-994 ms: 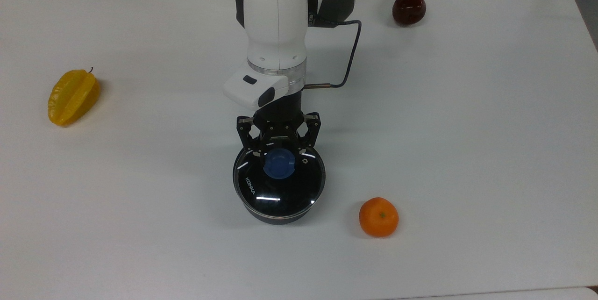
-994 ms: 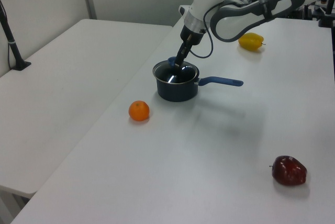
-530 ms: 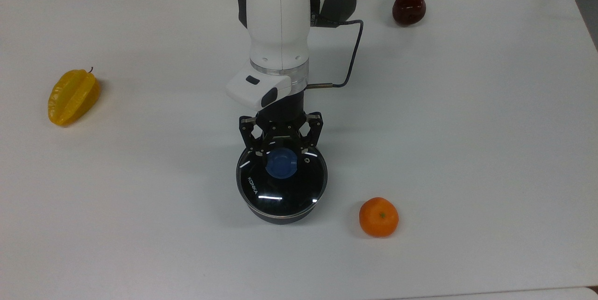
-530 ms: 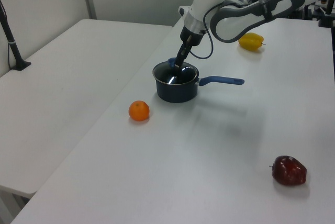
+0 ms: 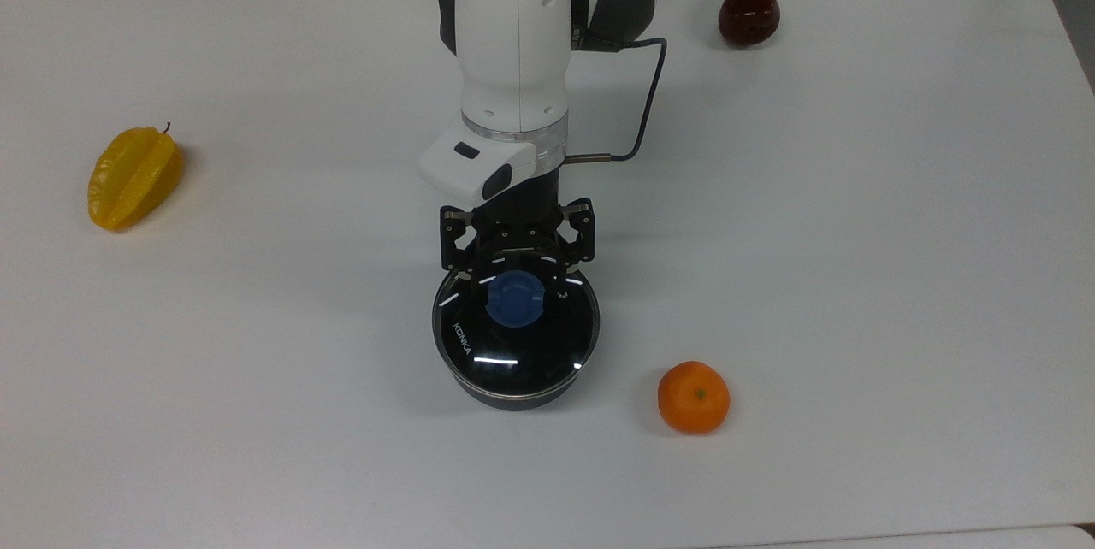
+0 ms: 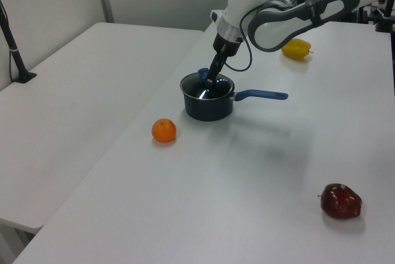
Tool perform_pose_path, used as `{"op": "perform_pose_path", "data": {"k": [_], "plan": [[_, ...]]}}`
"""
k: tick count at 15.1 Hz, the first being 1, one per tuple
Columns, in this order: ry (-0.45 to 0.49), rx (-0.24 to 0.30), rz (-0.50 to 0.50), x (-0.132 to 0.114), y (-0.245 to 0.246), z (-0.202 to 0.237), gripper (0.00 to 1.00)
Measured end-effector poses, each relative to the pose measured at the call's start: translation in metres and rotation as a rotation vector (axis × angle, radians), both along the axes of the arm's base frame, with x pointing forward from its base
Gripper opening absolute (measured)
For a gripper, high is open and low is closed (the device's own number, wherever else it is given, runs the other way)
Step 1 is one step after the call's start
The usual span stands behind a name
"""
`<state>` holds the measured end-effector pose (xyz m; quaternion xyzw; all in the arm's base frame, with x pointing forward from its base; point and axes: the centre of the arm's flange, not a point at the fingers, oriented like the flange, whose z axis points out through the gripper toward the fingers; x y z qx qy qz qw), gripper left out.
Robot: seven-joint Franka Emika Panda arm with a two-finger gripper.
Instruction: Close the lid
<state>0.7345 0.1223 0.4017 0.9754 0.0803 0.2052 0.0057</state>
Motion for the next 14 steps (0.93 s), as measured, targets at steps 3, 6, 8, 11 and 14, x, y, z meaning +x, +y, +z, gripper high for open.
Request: {"op": "perform_pose_path", "data": {"k": [3, 6, 8, 11, 14], "plan": [[0.030, -0.005, -0.002, -0.002, -0.001, 0.000, 1.00], [0.076, -0.015, -0.011, -0.011, -0.006, 0.018, 1.00], [0.127, -0.024, -0.024, -0.025, -0.014, 0.045, 1.00], [0.253, -0.055, -0.044, -0.063, -0.030, 0.088, 1.00], [0.362, -0.093, -0.066, -0.104, -0.048, 0.130, 1.00]]}}
